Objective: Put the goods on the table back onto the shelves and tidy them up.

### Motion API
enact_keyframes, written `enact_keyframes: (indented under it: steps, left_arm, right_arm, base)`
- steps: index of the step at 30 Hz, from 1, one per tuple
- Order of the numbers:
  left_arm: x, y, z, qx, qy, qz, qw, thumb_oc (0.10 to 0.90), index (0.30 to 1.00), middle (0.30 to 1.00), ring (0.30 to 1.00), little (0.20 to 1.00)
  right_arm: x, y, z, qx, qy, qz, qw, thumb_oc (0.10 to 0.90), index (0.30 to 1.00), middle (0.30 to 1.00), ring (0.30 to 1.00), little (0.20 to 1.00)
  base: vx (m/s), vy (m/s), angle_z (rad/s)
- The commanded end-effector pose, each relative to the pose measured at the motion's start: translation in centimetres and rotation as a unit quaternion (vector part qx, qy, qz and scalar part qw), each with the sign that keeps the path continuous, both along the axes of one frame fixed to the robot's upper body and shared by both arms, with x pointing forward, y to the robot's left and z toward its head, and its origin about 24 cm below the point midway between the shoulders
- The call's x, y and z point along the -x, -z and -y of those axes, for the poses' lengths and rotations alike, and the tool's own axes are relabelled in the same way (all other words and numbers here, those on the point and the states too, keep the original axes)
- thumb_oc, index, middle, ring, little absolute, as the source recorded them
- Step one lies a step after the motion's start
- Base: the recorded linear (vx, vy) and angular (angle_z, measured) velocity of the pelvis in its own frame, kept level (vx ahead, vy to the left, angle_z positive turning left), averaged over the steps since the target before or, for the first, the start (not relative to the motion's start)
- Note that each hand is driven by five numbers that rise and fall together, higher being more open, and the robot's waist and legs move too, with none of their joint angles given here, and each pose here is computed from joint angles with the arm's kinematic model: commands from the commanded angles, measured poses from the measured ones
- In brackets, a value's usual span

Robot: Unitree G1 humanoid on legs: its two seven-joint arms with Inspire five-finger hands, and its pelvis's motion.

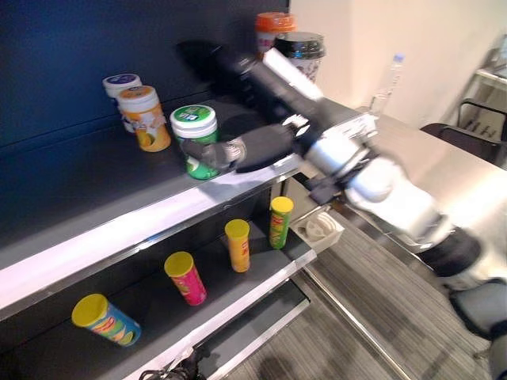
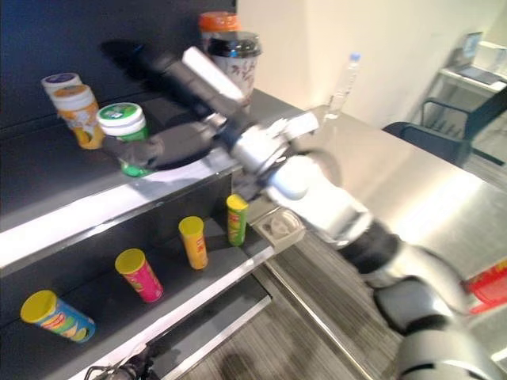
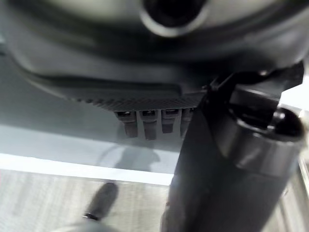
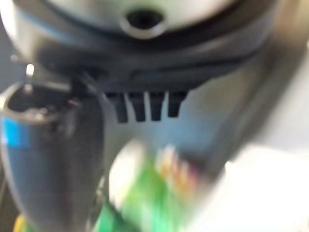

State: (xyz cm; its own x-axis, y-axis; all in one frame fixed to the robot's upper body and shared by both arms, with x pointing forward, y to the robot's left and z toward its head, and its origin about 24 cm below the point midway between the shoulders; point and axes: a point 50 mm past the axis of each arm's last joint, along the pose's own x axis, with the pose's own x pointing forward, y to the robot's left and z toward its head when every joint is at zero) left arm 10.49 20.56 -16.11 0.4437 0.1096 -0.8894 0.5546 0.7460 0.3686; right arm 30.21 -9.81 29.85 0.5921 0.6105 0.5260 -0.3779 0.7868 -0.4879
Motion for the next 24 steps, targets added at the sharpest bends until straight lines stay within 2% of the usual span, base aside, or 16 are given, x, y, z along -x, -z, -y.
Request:
enact_keyframes:
  steps: [1, 9, 13, 14, 15, 18, 24]
  left_arm:
    - [-1.0, -0.4, -1.6, -0.025, 0.004, 0.016, 1.0, 0.8, 0.9, 0.9, 0.9, 0.9]
    - [-0.4, -0.4, -1.9, -0.025, -0.006, 0.01, 1.0, 0.8, 0.9, 0.9, 0.9, 0.9]
    - [0.0, -0.3, -2.0, -0.023, -0.016, 0.006, 1.0, 0.8, 0.9, 0.9, 0.9, 0.9]
    - [0.3, -0.2, -2.0, -0.02, -0.027, 0.004, 0.999, 0.8, 0.9, 0.9, 0.9, 0.9]
    - [0.3, -0.2, -2.1, -0.021, -0.025, 0.004, 0.999, 0.8, 0.9, 0.9, 0.9, 0.9]
    - [0.7, -0.1, -1.9, -0.013, -0.046, 0.004, 0.999, 0.8, 0.9, 0.9, 0.9, 0.9]
    - [0.4, -0.2, -2.0, -0.014, -0.041, 0.006, 0.999, 0.8, 0.9, 0.9, 0.9, 0.9]
  right_arm:
    - [2.2, -4.6, -0.2, -0.064, -0.06, 0.093, 0.992, 0.8, 0.9, 0.9, 0.9, 0.9]
    - [3.8, -6.9, 2.9, -0.037, -0.034, 0.128, 0.99, 0.8, 0.9, 0.9, 0.9, 0.9]
    - [5.1, -8.2, 5.9, -0.029, 0.008, 0.159, 0.987, 0.8, 0.9, 0.9, 0.9, 0.9]
    - [5.7, -8.4, 7.4, -0.028, 0.032, 0.166, 0.985, 0.8, 0.9, 0.9, 0.9, 0.9]
    - [5.7, -8.3, 7.5, -0.029, 0.033, 0.165, 0.985, 0.8, 0.9, 0.9, 0.9, 0.9]
    - [7.8, -8.5, 11.3, -0.026, 0.1, 0.195, 0.975, 0.8, 0.9, 0.9, 0.9, 0.9]
    - [10.0, -7.7, 14.7, -0.047, 0.157, 0.206, 0.965, 0.8, 0.9, 0.9, 0.9, 0.9]
  base:
    - [-0.02, 0.007, -0.08]
    - [0.0, 0.002, -0.01]
    - [0.0, 0.002, 0.01]
    - [0.0, 0.0, 0.0]
    - [0.01, 0.008, -0.06]
    - [0.01, -0.007, -0.04]
    - [0.01, -0.002, -0.04]
